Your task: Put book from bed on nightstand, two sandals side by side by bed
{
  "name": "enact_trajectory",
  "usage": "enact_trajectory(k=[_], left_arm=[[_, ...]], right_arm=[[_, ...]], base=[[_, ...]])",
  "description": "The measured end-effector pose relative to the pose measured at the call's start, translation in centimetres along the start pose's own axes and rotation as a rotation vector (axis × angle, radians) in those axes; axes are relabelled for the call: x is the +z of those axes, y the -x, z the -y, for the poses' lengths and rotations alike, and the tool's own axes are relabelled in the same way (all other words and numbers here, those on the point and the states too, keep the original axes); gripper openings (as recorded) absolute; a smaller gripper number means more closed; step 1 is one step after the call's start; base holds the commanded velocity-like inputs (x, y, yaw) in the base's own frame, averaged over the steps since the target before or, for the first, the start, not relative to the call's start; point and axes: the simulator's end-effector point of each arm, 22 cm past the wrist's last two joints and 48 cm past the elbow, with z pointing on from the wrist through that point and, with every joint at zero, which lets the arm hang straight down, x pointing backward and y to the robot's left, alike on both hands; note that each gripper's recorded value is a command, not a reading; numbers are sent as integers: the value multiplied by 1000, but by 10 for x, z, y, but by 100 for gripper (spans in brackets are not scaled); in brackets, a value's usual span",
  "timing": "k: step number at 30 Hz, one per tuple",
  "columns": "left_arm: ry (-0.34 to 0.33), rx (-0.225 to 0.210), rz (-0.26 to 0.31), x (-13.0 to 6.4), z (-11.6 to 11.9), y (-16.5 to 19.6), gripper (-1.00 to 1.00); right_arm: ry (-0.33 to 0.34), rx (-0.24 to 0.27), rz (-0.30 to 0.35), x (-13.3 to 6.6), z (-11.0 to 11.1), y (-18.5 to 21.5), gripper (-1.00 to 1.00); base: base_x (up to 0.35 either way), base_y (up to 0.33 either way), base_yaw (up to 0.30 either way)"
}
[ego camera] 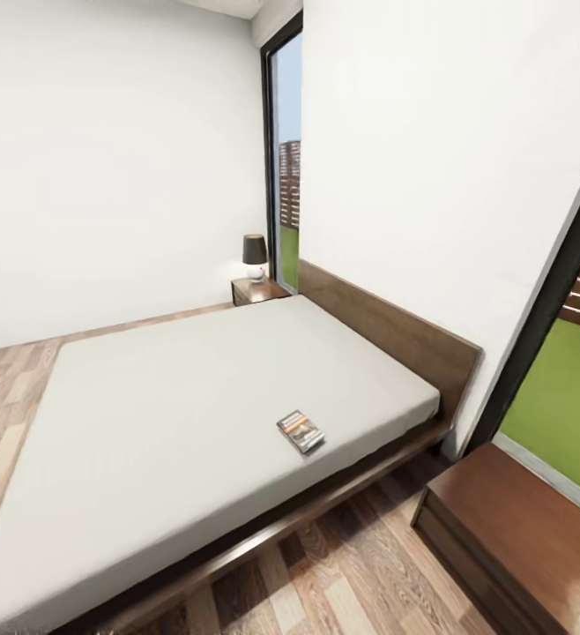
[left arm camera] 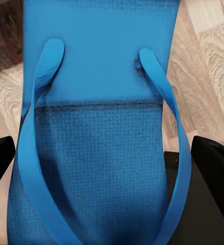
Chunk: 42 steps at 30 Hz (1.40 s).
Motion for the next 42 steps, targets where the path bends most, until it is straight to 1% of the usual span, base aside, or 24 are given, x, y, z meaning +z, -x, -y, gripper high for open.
enact_trajectory(k=[11,14,32,42], left_arm=[[-1,-1,3,0,0,1,-100],[-1,0,3,0,0,1,-100],[-2,-1,2,0,2,1,-100],[-2,-1,2,0,2,1,-100]], right_arm=[[0,0,2,0,0,1,-100],[0,1,2,0,0,1,-100],[0,1,2,0,-1,1,-100],[2,1,2,0,-2,1,-100]], base=[[-3,0,59],[0,0,171],[0,0,279],[-70,-60,290]])
